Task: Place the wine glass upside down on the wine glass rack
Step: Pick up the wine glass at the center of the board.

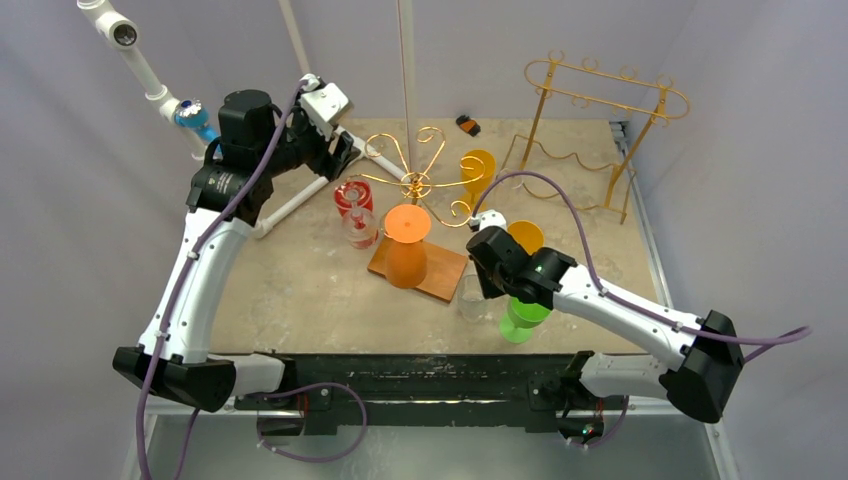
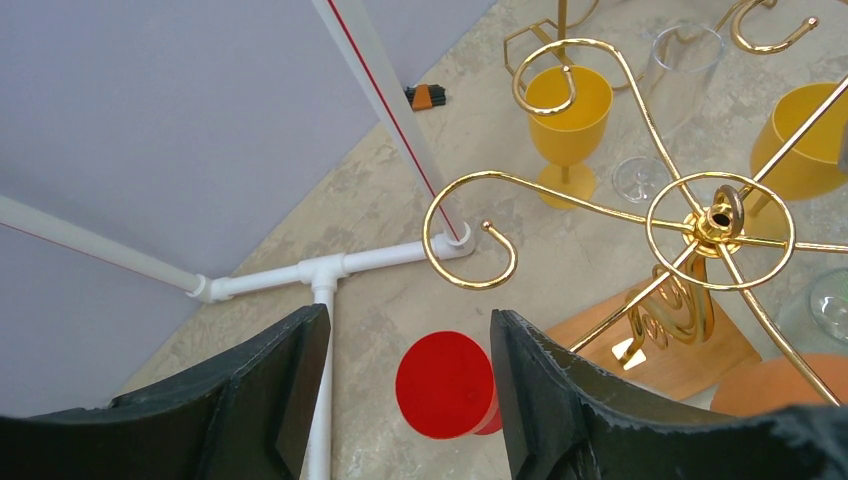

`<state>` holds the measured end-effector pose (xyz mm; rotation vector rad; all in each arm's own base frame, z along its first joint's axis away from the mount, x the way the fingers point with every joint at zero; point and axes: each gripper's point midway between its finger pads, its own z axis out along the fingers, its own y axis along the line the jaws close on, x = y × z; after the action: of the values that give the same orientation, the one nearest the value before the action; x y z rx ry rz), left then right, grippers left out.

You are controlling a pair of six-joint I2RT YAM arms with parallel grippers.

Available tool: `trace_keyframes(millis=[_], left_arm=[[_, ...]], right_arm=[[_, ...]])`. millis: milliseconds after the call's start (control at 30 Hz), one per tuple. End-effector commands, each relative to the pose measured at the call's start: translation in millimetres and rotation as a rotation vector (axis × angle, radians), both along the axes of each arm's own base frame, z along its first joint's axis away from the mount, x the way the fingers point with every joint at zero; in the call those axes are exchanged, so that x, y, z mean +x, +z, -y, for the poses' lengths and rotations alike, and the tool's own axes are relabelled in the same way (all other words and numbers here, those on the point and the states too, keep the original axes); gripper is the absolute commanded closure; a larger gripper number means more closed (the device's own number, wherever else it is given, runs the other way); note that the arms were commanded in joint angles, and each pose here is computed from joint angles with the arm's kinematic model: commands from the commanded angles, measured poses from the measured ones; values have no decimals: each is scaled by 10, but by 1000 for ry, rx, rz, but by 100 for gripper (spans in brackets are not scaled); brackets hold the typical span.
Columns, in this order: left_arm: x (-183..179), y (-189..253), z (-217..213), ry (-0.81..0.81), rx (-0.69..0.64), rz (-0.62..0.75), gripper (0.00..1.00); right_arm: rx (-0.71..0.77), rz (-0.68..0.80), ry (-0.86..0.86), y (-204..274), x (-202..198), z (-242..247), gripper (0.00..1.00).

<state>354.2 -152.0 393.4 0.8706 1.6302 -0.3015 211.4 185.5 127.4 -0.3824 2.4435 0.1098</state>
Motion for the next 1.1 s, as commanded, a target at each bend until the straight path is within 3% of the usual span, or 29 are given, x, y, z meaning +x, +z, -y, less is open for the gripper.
trace_keyframes(millis=[0,300,333,467,600,767,933,1067], left_arm=[[-64,193,0,-2,-18,57,36],[-111,260,-25,1,-12,74,36],[-121,264,-28,1,-10,76,37],[-127,266,-42,4,-2,81,37],[-132,284,-51,5,2,88,37],[-148,299,-52,4,0,90,37],[-171,331,-55,2,-1,97,37],[-200,398,-49,-3,-10,102,36]], right_arm=[[24,56,-12,266,107,-32,100],[71,48,-11,150,65,-75,100],[78,31,-5,93,37,-94,89],[79,-7,-18,-67,-14,-94,67],[94,-10,-17,-88,-30,-110,59],[93,-16,-13,-119,-31,-122,69],[89,7,-27,-22,14,-107,100],[97,66,-44,326,70,-51,100]])
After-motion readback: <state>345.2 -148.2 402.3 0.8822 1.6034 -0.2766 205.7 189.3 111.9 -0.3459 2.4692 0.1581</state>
